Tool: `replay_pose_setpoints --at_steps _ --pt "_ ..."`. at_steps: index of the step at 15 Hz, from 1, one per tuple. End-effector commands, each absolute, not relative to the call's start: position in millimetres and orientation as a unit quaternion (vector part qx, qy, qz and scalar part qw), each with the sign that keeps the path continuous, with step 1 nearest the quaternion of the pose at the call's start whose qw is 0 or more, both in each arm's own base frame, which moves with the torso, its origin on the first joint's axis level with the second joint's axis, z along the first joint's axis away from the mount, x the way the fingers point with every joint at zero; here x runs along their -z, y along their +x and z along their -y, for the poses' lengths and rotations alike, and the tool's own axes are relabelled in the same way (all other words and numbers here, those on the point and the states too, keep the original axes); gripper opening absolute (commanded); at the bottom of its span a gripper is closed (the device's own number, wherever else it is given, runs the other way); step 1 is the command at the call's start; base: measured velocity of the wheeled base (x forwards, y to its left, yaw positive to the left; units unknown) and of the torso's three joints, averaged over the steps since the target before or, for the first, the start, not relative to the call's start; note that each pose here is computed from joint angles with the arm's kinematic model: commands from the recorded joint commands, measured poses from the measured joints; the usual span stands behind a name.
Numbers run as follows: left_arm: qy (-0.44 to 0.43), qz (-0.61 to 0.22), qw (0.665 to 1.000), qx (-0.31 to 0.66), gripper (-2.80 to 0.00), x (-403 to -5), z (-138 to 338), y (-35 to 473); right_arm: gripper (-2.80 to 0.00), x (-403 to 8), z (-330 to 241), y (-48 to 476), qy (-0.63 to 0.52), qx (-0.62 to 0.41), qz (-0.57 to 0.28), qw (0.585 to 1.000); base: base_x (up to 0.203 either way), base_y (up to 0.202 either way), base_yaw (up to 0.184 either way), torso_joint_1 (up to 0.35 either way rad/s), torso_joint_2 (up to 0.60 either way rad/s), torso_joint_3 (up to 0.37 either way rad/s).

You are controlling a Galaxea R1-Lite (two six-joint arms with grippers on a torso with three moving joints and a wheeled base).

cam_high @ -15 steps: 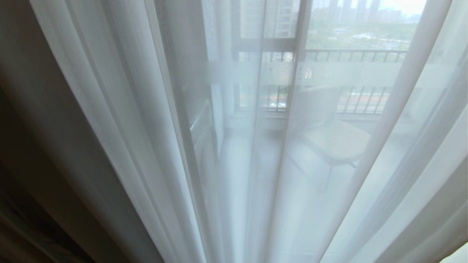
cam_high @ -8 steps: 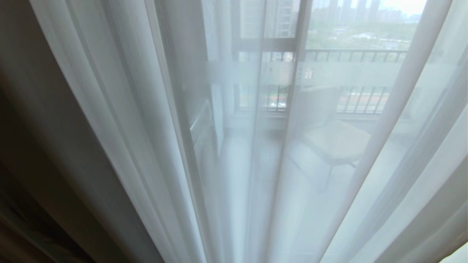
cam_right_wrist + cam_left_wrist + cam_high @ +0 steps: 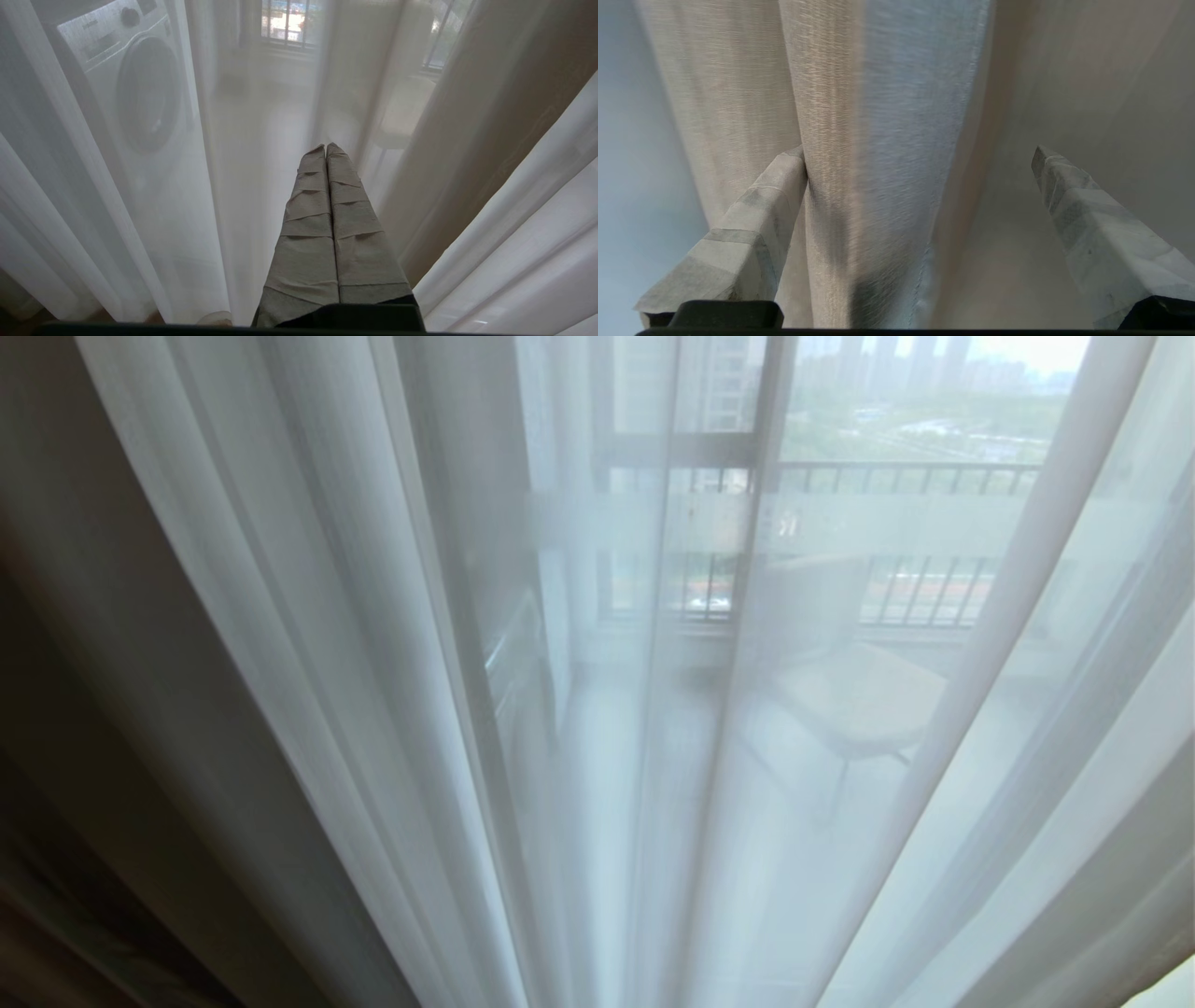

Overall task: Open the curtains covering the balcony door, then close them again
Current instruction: Close the outer curtains on both sides

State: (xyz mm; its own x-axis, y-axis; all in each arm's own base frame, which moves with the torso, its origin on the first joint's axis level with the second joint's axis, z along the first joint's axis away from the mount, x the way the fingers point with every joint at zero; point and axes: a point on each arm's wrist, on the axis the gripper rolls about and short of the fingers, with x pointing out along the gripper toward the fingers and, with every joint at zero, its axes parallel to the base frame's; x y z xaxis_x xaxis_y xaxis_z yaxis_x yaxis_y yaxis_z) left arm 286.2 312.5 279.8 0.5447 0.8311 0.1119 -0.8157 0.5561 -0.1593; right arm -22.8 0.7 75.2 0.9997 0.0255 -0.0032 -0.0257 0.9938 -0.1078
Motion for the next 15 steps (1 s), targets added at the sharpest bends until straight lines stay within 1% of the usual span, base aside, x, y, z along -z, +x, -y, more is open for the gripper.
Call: replay_pose_setpoints --at_steps 1,6,15 --pt "-0.044 0.088 0.878 -0.469 0.0 -276.0 -317.0 291.9 -2.8 -75.2 -0.7 -22.8 -0.054 -0.013 -0.001 0.998 0.0 0.0 0.0 0.0 0.0 0.0" --pt "-0.039 0.101 0.877 -0.468 0.0 -278.3 -324.8 299.3 -2.8 -75.2 -0.7 -22.8 -0.054 -0.013 -0.001 0.998 0.0 0.0 0.0 0.0 0.0 0.0" --pt "-0.04 0.099 0.877 -0.468 0.0 -275.1 -326.3 300.7 -2.8 -75.2 -0.7 -22.8 -0.054 -0.013 -0.001 0.998 0.0 0.0 0.0 0.0 0.0 0.0"
